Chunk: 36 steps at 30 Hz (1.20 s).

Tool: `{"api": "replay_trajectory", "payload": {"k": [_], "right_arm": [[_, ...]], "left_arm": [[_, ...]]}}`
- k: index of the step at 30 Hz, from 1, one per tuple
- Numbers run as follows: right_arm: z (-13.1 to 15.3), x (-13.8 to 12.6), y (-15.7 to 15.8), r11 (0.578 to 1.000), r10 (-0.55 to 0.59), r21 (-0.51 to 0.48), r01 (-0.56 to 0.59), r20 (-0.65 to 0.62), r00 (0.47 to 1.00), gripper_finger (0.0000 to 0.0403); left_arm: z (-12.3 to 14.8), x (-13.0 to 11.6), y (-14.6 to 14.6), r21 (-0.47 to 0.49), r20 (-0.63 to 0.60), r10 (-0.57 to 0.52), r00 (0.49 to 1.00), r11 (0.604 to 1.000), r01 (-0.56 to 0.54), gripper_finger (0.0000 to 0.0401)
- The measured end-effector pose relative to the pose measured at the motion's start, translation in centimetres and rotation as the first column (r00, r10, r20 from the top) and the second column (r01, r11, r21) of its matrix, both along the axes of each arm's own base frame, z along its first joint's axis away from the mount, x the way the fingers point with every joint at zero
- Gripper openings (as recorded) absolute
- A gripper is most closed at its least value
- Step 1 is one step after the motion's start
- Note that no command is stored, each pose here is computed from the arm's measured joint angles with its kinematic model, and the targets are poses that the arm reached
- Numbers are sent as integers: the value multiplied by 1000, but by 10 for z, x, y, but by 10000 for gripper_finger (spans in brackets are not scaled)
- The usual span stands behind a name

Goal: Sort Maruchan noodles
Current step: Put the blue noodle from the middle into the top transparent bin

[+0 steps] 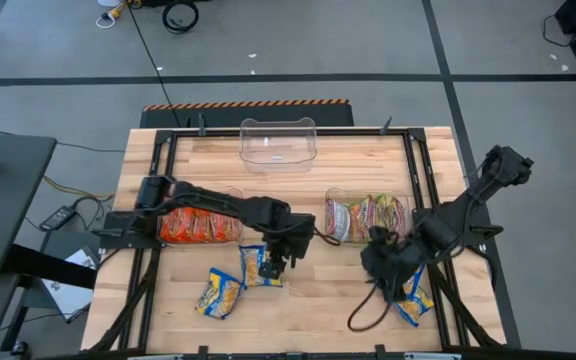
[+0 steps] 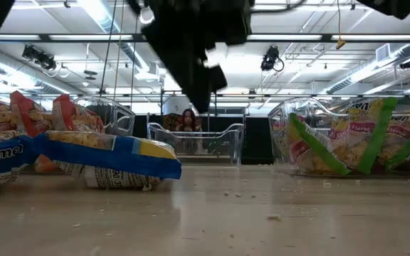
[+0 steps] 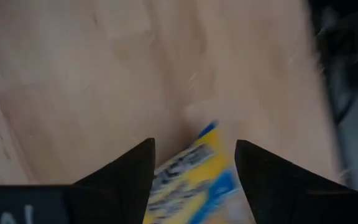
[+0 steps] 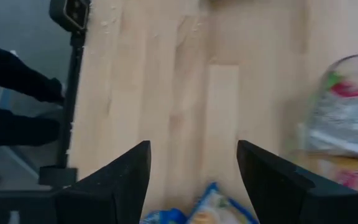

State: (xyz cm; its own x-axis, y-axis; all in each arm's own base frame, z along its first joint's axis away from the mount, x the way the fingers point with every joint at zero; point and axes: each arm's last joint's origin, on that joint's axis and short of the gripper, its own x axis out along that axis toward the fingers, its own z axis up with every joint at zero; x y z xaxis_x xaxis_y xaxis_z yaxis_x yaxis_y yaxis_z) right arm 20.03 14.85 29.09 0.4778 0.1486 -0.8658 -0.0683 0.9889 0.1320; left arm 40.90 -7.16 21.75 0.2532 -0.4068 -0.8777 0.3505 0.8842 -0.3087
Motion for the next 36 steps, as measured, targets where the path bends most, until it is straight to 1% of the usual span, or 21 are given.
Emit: {"api": "replay_trajectory", "payload": {"k": [2,4,8,12,17,20,23,25,29,32,34,36], "right_arm": [[-5,3,8,1000,-17,21,17,-5,1000,243],[-8,7,16,998,-35,60,34,2,999,243],[-12,16,28,991,-32,133,28,25,999,243],[-21,23,34,991,-35,132,32,18,999,243],[-30,33,35,984,-95,153,95,-9,995,243],[-31,37,33,979,-124,163,123,-6,992,242],[-31,38,32,978,-148,150,145,9,989,242],[-31,39,31,978,-165,133,159,33,986,242],[-30,42,29,977,-196,101,188,75,978,242],[-30,45,26,974,-213,103,203,95,973,242],[-29,46,25,972,-219,108,209,101,970,242],[-29,48,24,973,-215,107,204,108,971,242]], "left_arm": [[-14,5,4,32,7,-66,998,997,66,225],[-25,8,8,42,-4,-108,994,993,108,222],[-40,4,15,45,-87,-181,980,982,186,218],[-52,-1,20,56,-154,-261,953,961,272,217],[-55,1,20,89,-140,-278,950,952,292,217],[-56,-2,20,76,-197,-210,958,971,228,217],[-56,-9,27,93,-323,-71,944,990,106,217],[-57,-10,37,131,-359,16,933,991,33,217],[-54,-8,63,188,-372,213,904,970,-151,217],[-48,-4,85,197,-371,355,858,933,-301,217],[-44,-5,98,186,-386,404,829,915,-359,217],[-40,-6,107,144,-421,413,808,909,-390,217]]}}
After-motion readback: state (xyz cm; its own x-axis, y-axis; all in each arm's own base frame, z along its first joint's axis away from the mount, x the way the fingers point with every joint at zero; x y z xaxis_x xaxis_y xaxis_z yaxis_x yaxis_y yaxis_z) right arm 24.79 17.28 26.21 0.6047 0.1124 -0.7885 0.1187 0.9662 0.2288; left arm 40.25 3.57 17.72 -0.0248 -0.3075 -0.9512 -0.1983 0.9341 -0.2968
